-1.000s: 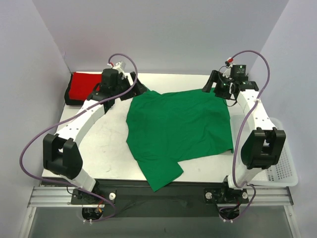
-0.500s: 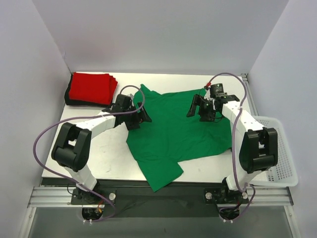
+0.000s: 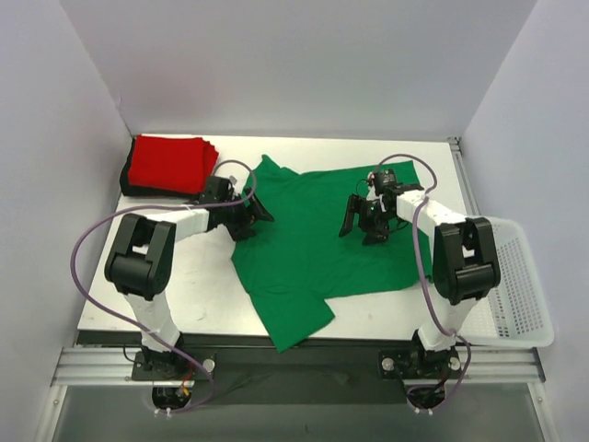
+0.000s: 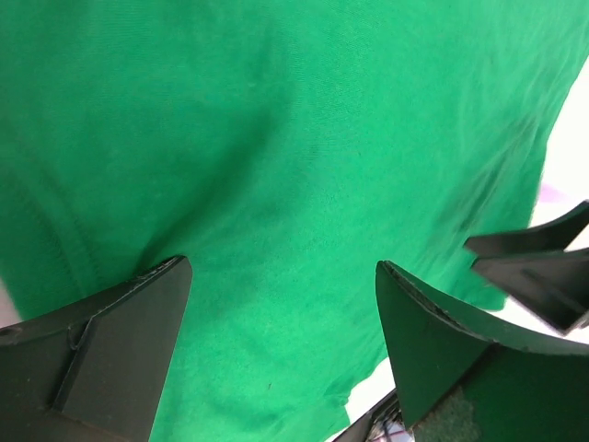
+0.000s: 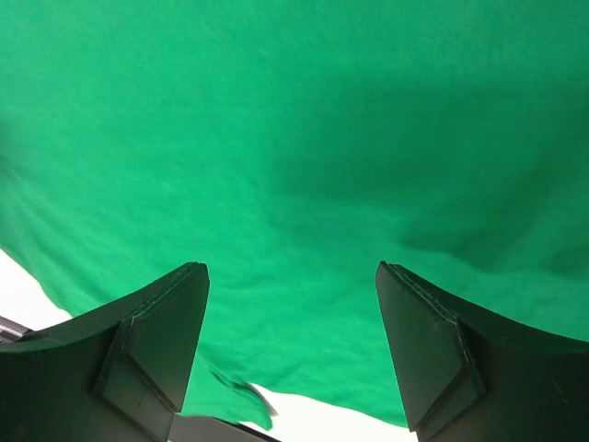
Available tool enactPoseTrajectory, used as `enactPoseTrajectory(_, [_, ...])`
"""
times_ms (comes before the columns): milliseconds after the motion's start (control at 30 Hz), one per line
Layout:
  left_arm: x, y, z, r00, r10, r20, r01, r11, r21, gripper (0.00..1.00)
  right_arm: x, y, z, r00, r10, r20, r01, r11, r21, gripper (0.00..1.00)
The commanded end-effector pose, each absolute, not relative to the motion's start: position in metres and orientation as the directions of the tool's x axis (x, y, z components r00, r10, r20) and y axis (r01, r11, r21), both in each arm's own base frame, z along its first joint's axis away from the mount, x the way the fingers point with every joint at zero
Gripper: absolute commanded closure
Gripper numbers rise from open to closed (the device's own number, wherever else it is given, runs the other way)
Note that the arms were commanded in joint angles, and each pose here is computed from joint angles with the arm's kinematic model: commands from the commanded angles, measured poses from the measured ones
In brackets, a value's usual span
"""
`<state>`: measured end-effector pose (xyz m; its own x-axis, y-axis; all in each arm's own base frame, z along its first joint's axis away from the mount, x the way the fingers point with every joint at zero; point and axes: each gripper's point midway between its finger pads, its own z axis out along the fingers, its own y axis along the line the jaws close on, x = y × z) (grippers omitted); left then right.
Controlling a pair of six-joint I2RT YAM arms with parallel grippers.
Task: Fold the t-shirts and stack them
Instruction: Flatten out the tshirt
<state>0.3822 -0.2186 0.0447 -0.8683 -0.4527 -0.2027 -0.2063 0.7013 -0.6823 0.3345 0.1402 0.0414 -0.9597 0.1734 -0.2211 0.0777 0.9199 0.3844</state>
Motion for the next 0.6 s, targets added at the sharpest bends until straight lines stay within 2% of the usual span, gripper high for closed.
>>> enactPoseTrajectory(0, [0.405, -0.194, 0.035, -0.85, -0.468, -0.24, -0.216, 0.727, -0.652, 0.07, 0.332, 0.146, 0.036, -0.966, 0.169, -0.195, 0.084, 0.922, 0.379, 0.25])
enactPoseTrajectory(233, [0.444, -0.175, 0.037, -0.866, -0.412, -0.283, -0.181, 0.786, -0.591, 0.07, 0.335, 0.168, 0.023, -0.981, 0.135, -0.138, 0.074, 0.922, 0.379, 0.26])
enactPoseTrajectory(400, [0.47, -0.161, 0.031, -0.871, -0.396, -0.289, -0.181, 0.808, -0.56, 0.07, 0.353, 0.187, 0.025, -0.983, 0.122, -0.136, 0.062, 0.925, 0.376, 0.26])
enactPoseTrajectory(567, [0.502, -0.147, 0.044, -0.857, -0.386, -0.341, -0.166, 0.834, -0.526, 0.07, 0.366, 0.2, 0.024, -0.983, 0.131, -0.126, 0.074, 0.923, 0.378, 0.26])
